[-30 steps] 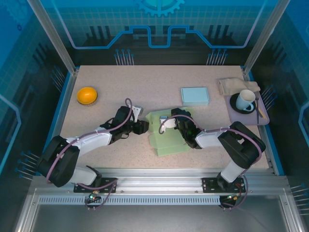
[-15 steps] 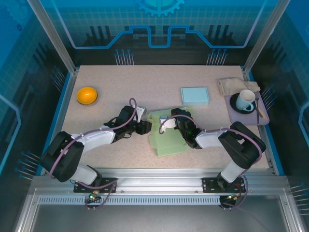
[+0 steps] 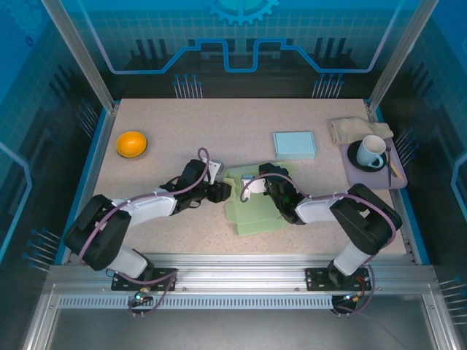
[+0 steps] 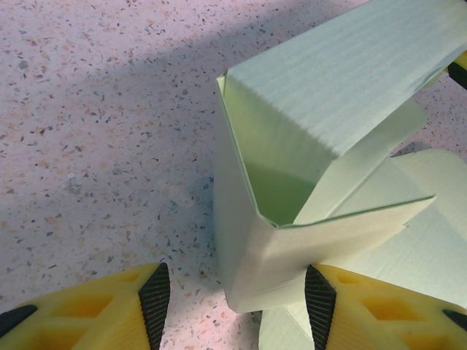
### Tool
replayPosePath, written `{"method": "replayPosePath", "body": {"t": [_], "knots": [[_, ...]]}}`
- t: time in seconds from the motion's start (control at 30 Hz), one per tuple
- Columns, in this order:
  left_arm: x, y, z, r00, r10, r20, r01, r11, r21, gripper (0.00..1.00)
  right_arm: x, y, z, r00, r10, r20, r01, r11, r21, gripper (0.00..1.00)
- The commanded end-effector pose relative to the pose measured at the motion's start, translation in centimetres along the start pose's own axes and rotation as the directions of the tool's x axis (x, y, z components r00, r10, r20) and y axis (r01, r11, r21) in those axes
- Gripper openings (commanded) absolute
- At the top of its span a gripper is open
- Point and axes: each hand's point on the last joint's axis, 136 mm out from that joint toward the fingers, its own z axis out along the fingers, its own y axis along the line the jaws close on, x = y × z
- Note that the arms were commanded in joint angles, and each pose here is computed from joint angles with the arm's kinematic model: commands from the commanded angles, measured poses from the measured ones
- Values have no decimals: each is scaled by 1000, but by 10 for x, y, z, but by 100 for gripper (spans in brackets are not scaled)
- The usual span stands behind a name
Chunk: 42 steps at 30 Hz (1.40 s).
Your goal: Fold the paper box
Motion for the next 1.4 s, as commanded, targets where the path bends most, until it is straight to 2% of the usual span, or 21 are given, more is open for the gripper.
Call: {"method": "replayPosePath", "body": {"t": [0.0, 0.3, 0.6, 0.8, 1.0, 1.13, 1.27, 1.37], "knots": [[-15, -8, 5, 999, 13, 31, -13, 1000, 14, 55, -6, 9, -4, 1000, -20, 14, 20, 999, -39, 0], [-22, 7, 17, 999, 10, 45, -6, 996, -86, 56, -8, 10, -7, 1000, -18, 18, 19, 999, -43, 0], [-26, 13, 29, 999, 35, 41, -30, 991, -131, 55, -9, 14, -8, 999, -20, 27, 21, 998, -61, 0], [-35, 23, 31, 995, 59, 82, -41, 978, -202, 55, -9, 19, -8, 999, -21, 37, 24, 996, -81, 0], [-48, 20, 37, 987, 105, 118, -79, 976, -203, 54, -10, 26, -7, 999, -14, 43, 18, 994, -112, 0], [-48, 22, 43, 988, 115, 103, -90, 971, -223, 52, -7, 28, -6, 999, -10, 35, 15, 992, -124, 0], [-40, 38, 46, 994, 97, 49, -75, 940, -332, 45, 0, 26, -4, 1000, 0, 13, 1, 993, -121, 0], [-27, 57, 42, 997, 80, 1, -71, 889, -452, 37, 7, 23, -2, 1000, 8, -14, -10, 993, -114, 0]]}}
